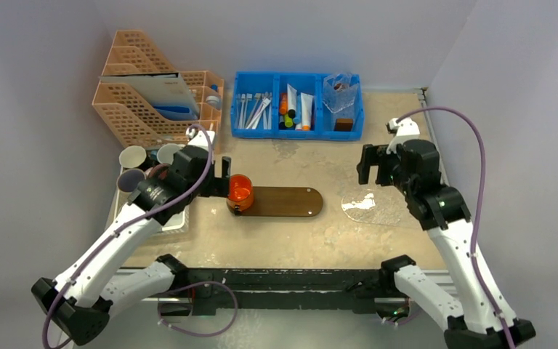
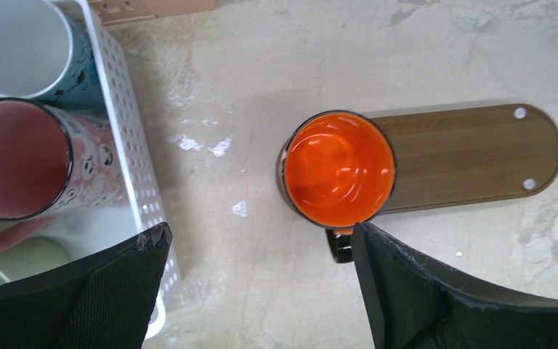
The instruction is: Prepare toiletry sets of a toothbrush and toothpaste on the tray
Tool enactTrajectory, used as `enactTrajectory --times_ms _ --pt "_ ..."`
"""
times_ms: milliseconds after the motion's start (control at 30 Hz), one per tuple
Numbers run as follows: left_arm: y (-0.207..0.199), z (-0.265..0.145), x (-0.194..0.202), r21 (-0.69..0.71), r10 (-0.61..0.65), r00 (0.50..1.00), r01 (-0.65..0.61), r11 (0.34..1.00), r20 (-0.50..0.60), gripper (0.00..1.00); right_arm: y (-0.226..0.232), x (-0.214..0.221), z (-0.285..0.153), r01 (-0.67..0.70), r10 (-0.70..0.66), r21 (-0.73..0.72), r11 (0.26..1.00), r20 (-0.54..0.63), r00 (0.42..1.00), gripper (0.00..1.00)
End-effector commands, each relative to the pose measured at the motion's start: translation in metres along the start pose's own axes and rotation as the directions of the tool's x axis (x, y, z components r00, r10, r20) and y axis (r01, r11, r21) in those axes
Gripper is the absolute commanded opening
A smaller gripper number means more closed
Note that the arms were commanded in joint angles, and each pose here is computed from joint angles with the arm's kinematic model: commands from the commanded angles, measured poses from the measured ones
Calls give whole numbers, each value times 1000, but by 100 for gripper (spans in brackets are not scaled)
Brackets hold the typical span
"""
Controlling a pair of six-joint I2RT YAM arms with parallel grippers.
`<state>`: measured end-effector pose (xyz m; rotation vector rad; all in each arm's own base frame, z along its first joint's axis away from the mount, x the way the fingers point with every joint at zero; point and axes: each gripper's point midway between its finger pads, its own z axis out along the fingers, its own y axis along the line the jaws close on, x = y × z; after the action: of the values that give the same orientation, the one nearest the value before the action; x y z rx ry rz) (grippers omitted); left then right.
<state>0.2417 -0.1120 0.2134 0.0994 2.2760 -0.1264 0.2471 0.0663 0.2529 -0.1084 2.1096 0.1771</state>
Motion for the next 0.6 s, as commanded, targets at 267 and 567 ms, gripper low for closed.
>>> enactTrajectory --times_ms 267,567 --pt "25 -16 3 -15 65 979 -63 998 196 95 33 -58 63 -26 20 -88 996 -73 997 99" --pt "28 -26 -4 -1 49 963 -51 999 266 95 46 -117 133 25 -31 -117 993 -51 998 99"
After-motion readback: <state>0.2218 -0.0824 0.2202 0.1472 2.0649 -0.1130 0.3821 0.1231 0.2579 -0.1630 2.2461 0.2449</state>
